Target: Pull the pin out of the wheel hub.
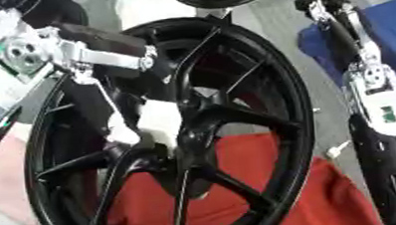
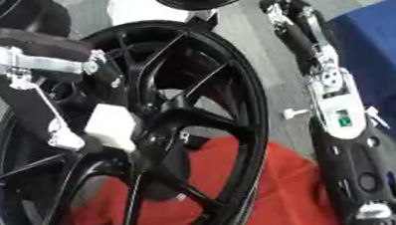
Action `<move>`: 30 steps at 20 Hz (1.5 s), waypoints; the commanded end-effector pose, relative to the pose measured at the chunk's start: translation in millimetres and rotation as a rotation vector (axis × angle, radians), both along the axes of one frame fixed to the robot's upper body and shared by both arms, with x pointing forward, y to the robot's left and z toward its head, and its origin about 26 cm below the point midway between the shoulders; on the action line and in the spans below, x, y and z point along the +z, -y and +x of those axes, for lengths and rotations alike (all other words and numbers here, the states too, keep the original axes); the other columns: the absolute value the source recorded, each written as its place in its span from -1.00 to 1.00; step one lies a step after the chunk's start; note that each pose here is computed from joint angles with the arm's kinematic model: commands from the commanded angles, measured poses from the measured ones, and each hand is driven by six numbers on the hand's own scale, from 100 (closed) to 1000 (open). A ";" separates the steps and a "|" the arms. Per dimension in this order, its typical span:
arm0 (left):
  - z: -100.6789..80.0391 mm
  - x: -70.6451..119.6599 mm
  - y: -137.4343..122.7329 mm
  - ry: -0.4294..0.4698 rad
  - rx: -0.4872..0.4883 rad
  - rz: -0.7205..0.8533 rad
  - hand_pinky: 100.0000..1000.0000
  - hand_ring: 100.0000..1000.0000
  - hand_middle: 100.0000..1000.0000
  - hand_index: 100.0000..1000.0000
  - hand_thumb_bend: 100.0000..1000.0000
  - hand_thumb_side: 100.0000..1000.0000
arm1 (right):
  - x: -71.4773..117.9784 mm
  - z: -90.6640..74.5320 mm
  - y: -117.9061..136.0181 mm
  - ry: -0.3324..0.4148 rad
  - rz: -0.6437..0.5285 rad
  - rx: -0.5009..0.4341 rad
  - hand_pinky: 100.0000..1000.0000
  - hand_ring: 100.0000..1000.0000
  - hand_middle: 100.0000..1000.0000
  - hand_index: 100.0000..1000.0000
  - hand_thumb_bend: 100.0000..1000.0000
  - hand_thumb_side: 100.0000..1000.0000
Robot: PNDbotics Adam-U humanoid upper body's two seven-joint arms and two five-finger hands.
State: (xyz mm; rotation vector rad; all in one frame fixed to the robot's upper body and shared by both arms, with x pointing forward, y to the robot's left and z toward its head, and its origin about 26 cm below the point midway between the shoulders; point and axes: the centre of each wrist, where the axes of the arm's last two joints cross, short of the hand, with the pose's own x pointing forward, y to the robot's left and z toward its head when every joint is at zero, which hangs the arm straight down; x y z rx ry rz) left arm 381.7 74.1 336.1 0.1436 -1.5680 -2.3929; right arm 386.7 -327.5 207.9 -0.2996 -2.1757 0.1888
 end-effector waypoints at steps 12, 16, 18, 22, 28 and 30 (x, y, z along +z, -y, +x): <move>-4.9 2.9 2.2 0.006 -0.033 -0.009 0.24 -0.02 -0.34 -0.09 -0.45 -0.94 | 12.2 -0.2 -2.1 0.030 -0.015 0.005 0.92 0.64 0.33 0.28 -1.00 0.15; -4.0 2.3 1.2 -0.009 -0.030 -0.032 0.20 -0.10 -0.47 -0.33 -0.41 -0.99 | 11.9 -0.1 -2.1 0.029 -0.016 0.006 0.92 0.64 0.33 0.28 -1.00 0.15; -3.0 2.6 0.0 -0.020 -0.022 -0.066 0.18 -0.12 -0.51 -0.44 -0.44 -0.96 | 11.7 -0.1 -2.4 0.029 -0.018 0.008 0.92 0.64 0.33 0.28 -1.00 0.15; -5.9 5.7 -2.3 -0.006 -0.029 -0.126 0.13 -0.20 -0.61 -0.57 -0.38 -0.93 | 11.8 -0.1 -2.4 0.030 -0.017 0.009 0.92 0.64 0.33 0.28 -1.00 0.13; -14.2 17.9 -10.9 0.037 -0.035 -0.183 0.10 -0.23 -0.66 -0.58 -0.36 -0.90 | 11.9 -0.5 -1.9 0.033 -0.016 0.009 0.92 0.65 0.33 0.28 -1.00 0.14; -15.0 20.5 -14.0 0.042 -0.022 -0.199 0.10 -0.23 -0.66 -0.58 -0.36 -0.90 | 12.0 -0.6 -1.7 0.033 -0.016 0.008 0.92 0.65 0.33 0.28 -1.00 0.14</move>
